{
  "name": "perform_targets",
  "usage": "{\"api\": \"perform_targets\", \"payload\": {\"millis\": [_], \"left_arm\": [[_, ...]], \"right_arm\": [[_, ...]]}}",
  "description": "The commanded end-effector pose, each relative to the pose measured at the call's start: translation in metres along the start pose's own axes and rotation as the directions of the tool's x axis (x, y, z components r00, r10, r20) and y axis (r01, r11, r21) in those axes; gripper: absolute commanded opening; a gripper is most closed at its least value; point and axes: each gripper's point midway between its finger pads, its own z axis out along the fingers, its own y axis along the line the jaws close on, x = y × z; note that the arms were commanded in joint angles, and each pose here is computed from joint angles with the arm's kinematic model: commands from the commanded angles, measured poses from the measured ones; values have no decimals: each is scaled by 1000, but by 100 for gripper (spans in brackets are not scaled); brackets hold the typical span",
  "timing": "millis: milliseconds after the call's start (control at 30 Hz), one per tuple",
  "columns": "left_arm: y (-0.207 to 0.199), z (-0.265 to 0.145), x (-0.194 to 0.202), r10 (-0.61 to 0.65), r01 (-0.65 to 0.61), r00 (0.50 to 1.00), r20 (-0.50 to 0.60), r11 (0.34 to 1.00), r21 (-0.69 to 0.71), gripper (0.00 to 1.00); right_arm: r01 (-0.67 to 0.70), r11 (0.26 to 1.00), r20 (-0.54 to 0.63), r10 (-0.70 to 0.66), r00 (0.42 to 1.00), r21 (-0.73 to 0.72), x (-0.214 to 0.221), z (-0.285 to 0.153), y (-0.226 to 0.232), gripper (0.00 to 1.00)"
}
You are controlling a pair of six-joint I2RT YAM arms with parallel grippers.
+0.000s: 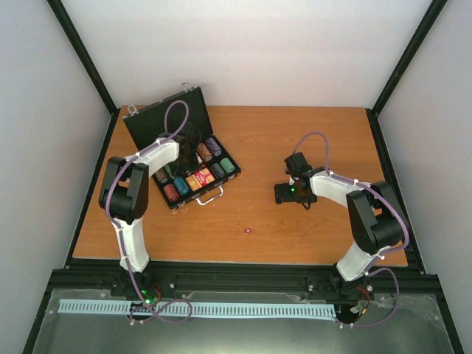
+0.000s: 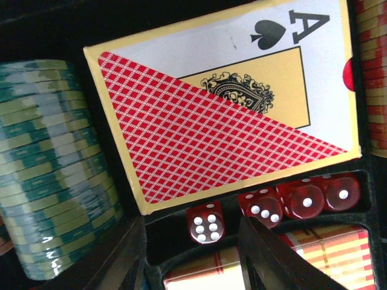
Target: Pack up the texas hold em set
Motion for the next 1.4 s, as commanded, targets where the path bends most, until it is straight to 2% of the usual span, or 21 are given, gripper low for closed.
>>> {"api": "perform_targets", "payload": {"millis": [0,67,200,233,333,467,533,567,733,900,1167,1267,1367], "left_arm": [[-1,-31,-18,3,-5,998,57,1000,26,48],[-8,-47,-22,6,-11,998,70,997,70,51],[-23,-75,-8,52,-64,995,82,988,142,65],[-29,-80,0,78,-90,994,79,983,159,73],[-61,-90,42,241,-248,969,59,945,213,77],[-96,-92,119,497,-482,867,37,816,319,86],[-106,-94,154,587,-559,809,41,746,363,98],[-110,-95,169,624,-592,780,48,711,379,100],[-124,-104,211,727,-696,681,90,605,388,100],[-137,-100,234,791,-761,608,75,553,339,99],[-158,-96,278,866,-822,497,63,446,355,89],[-151,-88,285,881,-835,472,34,434,338,85],[-144,-81,287,882,-836,472,10,444,321,81]], "right_arm": [[-7,1000,-152,5,988,-13,42,26,-2,100],[-7,1000,-149,5,989,-14,41,25,-2,100],[-9,1000,-145,8,989,-9,41,25,-3,100],[-10,1000,-141,9,990,-6,40,24,-3,100],[-10,1000,-131,11,991,6,35,23,-5,100],[-14,1000,-116,16,993,12,28,20,-5,100],[-22,1000,-112,23,993,8,26,19,-4,100],[-24,1000,-111,25,994,7,26,19,-5,100],[-27,1000,-120,26,992,0,28,20,-4,100],[-30,1000,-121,29,992,-8,29,20,-3,100],[-29,1000,-124,28,992,-5,34,20,-5,100],[-27,1000,-128,26,991,-5,37,21,-5,100],[-27,1000,-129,26,991,-8,39,21,-5,100]]}}
